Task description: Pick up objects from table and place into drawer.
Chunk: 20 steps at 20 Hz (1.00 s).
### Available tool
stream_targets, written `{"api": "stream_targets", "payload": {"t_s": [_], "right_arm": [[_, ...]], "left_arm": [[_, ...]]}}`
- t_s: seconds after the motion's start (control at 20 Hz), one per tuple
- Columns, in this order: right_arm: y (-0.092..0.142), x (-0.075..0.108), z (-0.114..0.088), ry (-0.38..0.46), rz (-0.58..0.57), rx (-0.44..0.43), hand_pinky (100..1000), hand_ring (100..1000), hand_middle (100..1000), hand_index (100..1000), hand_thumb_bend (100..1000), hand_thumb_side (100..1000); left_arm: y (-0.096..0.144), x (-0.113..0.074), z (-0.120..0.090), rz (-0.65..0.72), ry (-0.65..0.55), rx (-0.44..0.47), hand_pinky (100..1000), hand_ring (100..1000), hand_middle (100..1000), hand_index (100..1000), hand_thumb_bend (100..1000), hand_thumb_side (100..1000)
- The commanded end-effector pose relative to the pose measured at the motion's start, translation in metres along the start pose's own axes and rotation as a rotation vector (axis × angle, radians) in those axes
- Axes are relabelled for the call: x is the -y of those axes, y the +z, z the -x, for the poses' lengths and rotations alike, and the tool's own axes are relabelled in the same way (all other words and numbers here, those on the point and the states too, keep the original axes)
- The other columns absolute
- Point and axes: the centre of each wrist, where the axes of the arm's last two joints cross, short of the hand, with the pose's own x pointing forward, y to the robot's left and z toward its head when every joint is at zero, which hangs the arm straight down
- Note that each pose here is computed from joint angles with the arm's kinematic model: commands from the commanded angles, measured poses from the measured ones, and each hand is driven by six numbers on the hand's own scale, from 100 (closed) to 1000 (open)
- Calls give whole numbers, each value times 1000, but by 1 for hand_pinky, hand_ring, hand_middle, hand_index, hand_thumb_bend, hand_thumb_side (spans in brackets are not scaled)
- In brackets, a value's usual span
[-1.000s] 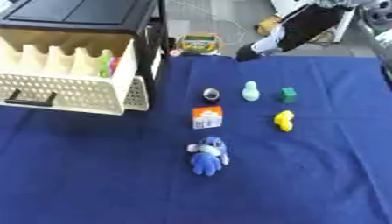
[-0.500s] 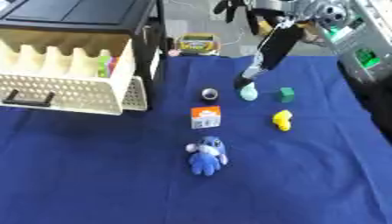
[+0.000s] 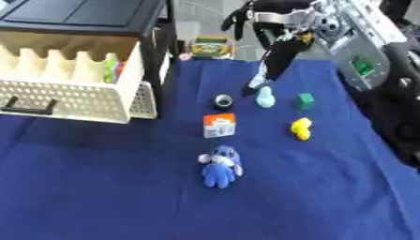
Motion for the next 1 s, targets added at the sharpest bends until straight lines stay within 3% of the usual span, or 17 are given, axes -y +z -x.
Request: {"api": "stream_targets", "payload": {"t_s": [0.05, 0.65, 1.0], "right_arm": [[-3, 7, 1, 1, 2, -22, 130, 418, 705, 935, 718, 291], [-24, -11, 0, -17, -86, -40, 118, 394, 687, 953, 714, 286], [-32, -21, -3, -12, -123, -37, 104, 373, 690, 897, 705, 288]], "left_arm": [[-2, 0, -5, 6, 7, 16, 600, 391, 492, 850, 100, 1000], [-1, 1, -4, 1, 26, 3, 595, 387, 491, 840, 100, 1000], [0, 2, -4, 1, 39, -8, 584, 380, 491, 834, 100, 1000]]}}
